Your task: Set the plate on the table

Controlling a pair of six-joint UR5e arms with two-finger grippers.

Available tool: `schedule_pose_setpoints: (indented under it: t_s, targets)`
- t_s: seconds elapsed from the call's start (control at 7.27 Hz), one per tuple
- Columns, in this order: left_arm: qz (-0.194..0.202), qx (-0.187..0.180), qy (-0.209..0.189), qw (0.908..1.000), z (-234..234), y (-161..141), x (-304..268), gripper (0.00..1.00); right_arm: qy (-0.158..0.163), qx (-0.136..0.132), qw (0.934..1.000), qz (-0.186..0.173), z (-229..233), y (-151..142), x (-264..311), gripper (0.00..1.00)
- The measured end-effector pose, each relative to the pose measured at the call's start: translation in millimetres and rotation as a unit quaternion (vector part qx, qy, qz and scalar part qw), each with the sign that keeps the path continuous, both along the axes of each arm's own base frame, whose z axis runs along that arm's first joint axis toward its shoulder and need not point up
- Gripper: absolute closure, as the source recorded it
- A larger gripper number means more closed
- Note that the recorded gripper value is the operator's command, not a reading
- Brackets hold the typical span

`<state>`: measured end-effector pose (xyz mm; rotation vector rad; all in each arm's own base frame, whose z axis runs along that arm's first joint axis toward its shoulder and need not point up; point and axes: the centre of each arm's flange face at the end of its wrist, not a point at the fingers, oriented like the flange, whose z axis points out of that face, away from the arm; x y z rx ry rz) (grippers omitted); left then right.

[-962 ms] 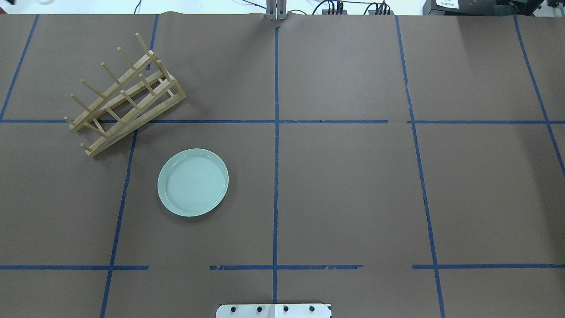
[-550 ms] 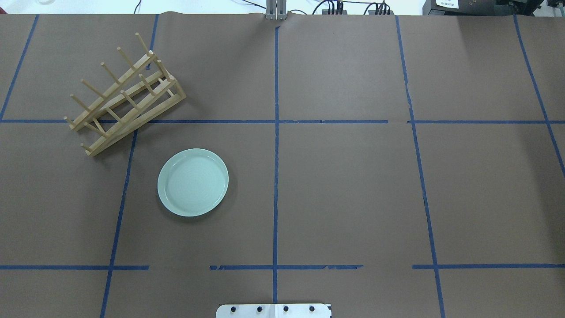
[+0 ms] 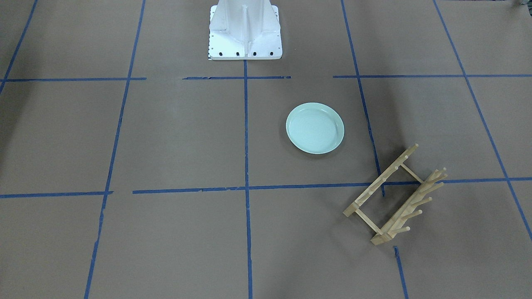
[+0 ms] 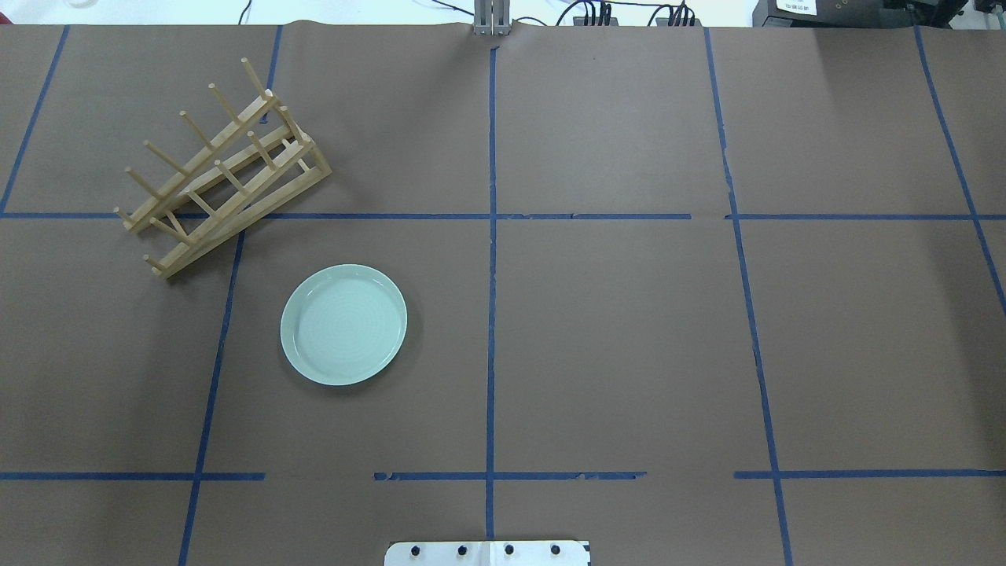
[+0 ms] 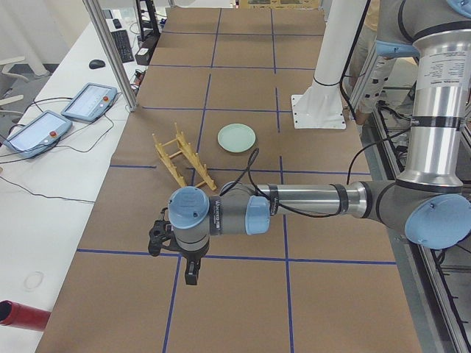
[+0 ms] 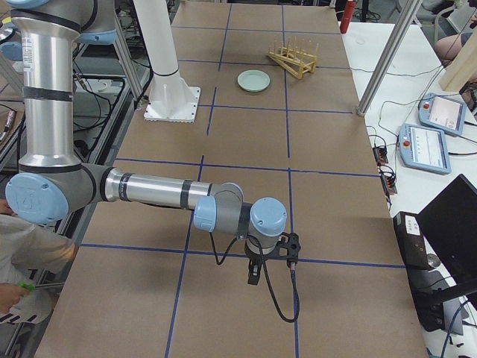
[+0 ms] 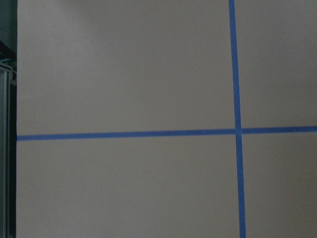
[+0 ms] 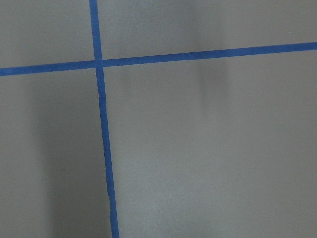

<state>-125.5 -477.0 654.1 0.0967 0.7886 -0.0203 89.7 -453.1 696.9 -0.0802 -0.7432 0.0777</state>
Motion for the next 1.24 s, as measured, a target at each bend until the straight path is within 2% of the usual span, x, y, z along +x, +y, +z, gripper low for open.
schedule_pose_setpoints:
  t_s: [0.41,0.69,0.96,1.24]
  targets:
    - [-0.023,-0.030,0.033,0.9988,-7.3,7.3,7.8,0.00,0.000,0.000,1.0000,0.000,-0.1,0.0,0.0,0.00]
    - [-0.030,-0.039,0.034,0.9982,-7.0,7.8,8.9,0.00,0.000,0.000,1.0000,0.000,0.1,0.0,0.0,0.00]
    - [-0.030,-0.053,0.034,0.9975,10.2,27.7,11.5,0.00,0.000,0.000,1.0000,0.000,0.1,0.0,0.0,0.00]
    - [-0.030,-0.049,0.033,0.9978,9.9,33.2,11.7,0.00,0.000,0.000,1.0000,0.000,0.0,0.0,0.0,0.00]
